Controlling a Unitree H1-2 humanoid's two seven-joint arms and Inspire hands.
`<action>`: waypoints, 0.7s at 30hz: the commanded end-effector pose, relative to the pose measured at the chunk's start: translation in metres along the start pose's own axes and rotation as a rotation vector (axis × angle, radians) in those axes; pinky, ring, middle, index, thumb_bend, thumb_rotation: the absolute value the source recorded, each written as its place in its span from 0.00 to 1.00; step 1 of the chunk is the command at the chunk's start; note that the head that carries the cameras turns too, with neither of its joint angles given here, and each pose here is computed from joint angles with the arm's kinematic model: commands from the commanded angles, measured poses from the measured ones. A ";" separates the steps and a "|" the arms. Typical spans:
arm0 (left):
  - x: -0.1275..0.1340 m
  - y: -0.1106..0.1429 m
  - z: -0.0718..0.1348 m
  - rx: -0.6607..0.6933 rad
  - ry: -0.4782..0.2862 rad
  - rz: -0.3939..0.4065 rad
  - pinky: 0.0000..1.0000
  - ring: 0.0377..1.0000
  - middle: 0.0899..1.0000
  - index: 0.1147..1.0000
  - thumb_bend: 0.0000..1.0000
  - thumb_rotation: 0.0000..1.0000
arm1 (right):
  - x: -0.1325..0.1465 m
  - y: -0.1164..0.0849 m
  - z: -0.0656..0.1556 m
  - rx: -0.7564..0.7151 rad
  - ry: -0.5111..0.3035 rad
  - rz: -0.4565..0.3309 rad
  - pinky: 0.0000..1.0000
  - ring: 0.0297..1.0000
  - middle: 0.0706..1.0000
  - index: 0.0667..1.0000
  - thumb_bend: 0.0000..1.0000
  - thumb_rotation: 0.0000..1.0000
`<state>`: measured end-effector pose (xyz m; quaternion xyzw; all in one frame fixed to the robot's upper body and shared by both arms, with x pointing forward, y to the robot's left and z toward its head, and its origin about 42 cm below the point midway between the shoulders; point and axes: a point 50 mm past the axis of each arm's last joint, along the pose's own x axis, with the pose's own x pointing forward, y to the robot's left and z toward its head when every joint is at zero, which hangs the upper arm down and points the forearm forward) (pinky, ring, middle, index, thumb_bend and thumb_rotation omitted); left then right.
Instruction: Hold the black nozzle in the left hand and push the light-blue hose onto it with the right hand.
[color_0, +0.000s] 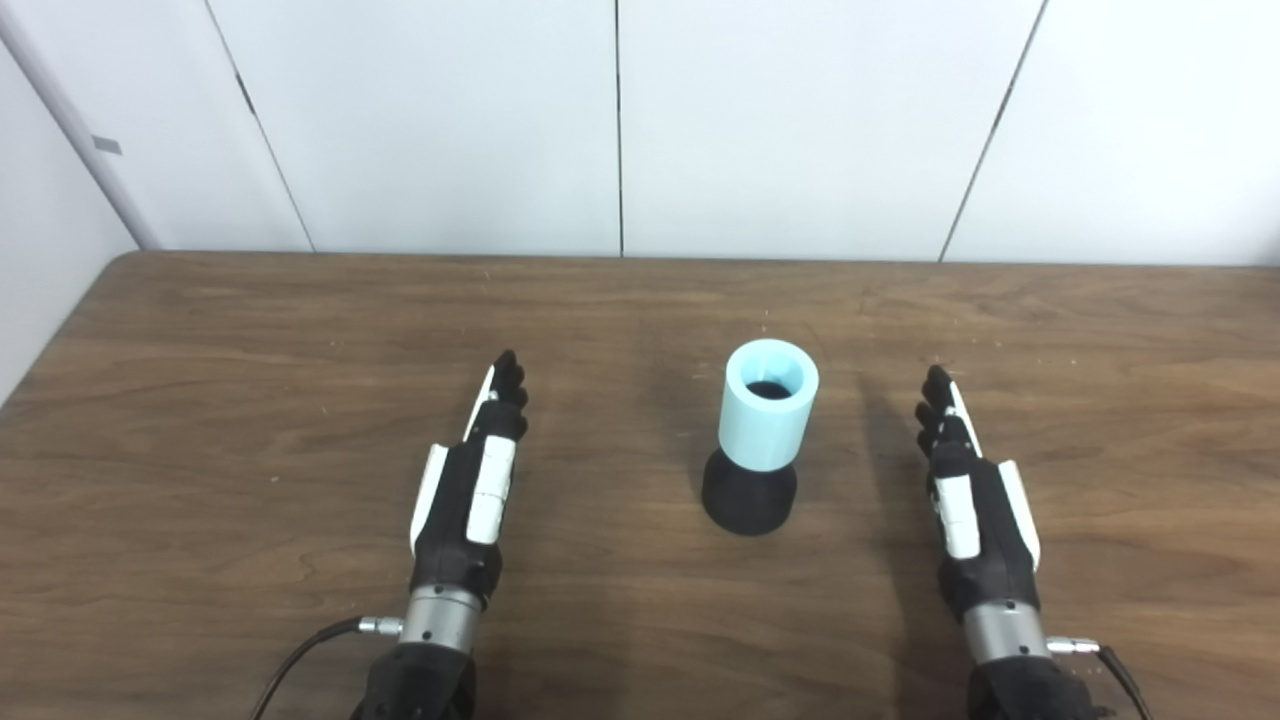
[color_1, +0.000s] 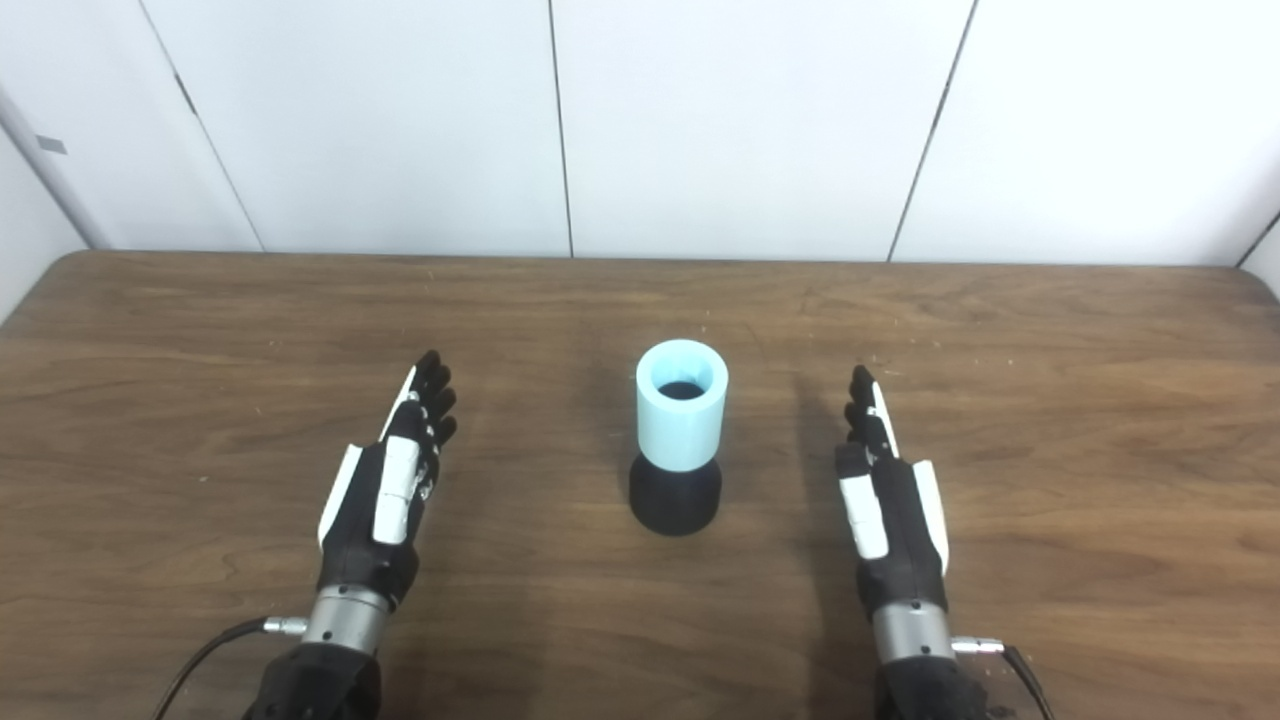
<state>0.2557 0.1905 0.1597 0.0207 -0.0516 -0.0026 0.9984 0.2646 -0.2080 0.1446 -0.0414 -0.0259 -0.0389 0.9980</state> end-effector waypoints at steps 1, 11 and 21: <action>0.007 0.000 0.015 0.011 -0.078 -0.003 1.00 1.00 1.00 1.00 0.78 1.00 | 0.007 0.002 0.016 0.016 -0.087 0.010 1.00 1.00 1.00 1.00 0.79 1.00; 0.009 -0.001 0.022 -0.017 -0.076 -0.031 1.00 1.00 1.00 1.00 0.79 1.00 | 0.010 -0.002 0.014 0.021 -0.092 0.022 1.00 1.00 1.00 1.00 0.79 1.00; 0.008 0.000 0.024 -0.043 -0.061 -0.040 1.00 1.00 1.00 1.00 0.79 1.00 | 0.008 0.000 0.018 0.047 -0.086 0.032 1.00 1.00 1.00 1.00 0.79 1.00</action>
